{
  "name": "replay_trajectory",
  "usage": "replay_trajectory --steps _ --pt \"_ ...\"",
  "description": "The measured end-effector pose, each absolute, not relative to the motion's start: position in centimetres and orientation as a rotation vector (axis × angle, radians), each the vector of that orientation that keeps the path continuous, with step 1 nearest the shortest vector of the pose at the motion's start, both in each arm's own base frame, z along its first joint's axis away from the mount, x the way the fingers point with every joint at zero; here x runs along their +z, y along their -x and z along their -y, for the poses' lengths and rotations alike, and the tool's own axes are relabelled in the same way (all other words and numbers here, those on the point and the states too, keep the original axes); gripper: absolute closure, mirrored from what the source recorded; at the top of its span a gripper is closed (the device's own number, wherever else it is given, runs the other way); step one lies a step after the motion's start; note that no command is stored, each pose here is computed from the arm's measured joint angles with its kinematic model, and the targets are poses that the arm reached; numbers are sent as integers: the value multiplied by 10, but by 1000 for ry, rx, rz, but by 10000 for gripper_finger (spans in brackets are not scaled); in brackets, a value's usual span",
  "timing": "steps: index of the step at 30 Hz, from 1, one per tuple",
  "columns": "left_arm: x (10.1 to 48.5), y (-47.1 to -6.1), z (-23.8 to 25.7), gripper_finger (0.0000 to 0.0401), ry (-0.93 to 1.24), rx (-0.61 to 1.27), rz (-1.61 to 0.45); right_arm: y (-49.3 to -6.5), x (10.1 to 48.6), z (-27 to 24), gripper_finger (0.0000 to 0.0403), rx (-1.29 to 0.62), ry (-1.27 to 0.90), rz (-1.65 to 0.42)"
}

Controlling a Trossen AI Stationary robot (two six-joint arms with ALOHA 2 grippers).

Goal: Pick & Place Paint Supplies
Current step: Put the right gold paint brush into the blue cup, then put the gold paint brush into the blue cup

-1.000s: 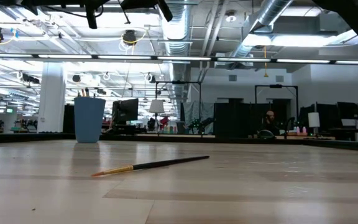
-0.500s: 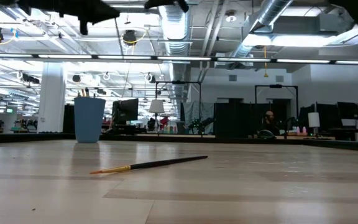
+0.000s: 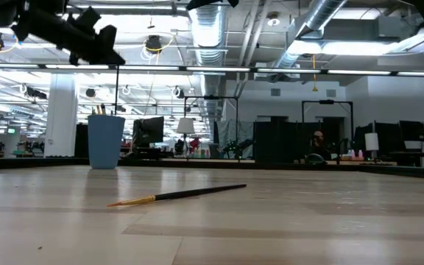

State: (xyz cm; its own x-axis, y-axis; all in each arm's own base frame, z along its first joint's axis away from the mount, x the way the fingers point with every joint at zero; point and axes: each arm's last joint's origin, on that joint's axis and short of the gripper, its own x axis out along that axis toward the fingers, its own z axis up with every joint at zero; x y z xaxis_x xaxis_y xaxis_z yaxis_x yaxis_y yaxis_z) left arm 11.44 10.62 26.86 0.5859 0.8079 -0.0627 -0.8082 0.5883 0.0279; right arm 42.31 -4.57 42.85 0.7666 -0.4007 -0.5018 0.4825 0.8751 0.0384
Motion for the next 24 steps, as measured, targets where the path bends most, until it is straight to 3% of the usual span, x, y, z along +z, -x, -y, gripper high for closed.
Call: replay_trajectory --steps 7,12,19,24 --pt "242 -114 -107 398 32 954 -101 -419 422 45 251 -487 -158 -579" --pt "241 -113 -107 383 28 989 -105 -416 412 45 229 -493 -144 -670" --pt "241 -115 -105 314 29 957 -104 -423 370 41 159 -430 -152 -843" --pt "241 -117 -103 256 58 934 -88 -429 337 24 146 -279 -76 -952"
